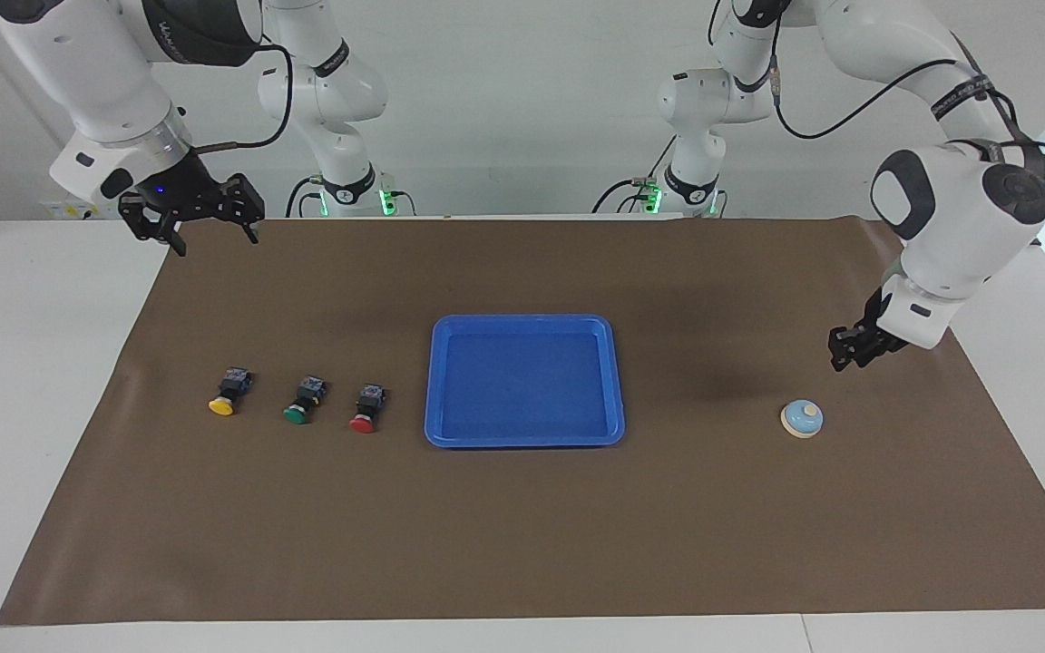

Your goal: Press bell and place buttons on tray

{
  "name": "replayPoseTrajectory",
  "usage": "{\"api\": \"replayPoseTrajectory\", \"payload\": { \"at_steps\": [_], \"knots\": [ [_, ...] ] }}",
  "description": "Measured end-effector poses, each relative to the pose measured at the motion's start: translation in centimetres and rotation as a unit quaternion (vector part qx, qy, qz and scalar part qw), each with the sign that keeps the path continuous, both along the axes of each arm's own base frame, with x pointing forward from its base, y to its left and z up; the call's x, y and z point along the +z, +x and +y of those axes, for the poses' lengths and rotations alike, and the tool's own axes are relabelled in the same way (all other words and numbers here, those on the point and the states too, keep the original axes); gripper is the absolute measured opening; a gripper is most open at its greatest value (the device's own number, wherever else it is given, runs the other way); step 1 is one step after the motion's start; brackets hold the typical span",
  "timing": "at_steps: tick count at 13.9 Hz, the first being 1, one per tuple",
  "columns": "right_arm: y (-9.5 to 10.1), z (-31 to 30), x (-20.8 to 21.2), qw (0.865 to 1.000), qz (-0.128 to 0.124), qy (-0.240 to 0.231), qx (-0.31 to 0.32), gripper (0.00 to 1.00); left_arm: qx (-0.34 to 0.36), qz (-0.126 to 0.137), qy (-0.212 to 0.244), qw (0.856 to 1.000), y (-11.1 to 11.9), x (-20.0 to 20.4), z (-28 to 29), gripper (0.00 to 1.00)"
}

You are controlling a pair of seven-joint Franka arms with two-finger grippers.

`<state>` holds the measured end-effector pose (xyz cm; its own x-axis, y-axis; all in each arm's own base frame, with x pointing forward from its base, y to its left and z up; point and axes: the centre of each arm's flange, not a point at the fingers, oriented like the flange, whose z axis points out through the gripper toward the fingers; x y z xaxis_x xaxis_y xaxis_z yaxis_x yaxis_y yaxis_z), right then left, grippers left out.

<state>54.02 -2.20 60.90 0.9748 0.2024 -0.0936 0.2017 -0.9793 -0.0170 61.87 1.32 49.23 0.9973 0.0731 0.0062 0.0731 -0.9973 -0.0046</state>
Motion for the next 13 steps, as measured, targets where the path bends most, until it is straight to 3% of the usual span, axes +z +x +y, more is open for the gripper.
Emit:
{"api": "replayPoseTrajectory", "payload": {
  "at_steps": [4,5,8,13],
  "knots": [
    [0.0,0.0,0.0,1.0,0.0,0.0,0.0,1.0,-0.001,-0.006,-0.002,1.0,-3.6,6.5,0.0,0.95],
    [0.0,0.0,0.0,1.0,0.0,0.0,0.0,1.0,-0.001,0.001,-0.003,1.0,-4.5,7.4,-0.1,1.0],
    [0.0,0.0,0.0,1.0,0.001,0.0,0.0,1.0,-0.002,0.013,-0.004,1.0,-5.8,8.6,-0.3,1.0],
    [-0.1,0.2,-0.1,1.0,0.003,0.0,0.001,1.0,-0.005,0.021,-0.004,1.0,-6.1,8.4,-0.5,1.0]
  ]
}}
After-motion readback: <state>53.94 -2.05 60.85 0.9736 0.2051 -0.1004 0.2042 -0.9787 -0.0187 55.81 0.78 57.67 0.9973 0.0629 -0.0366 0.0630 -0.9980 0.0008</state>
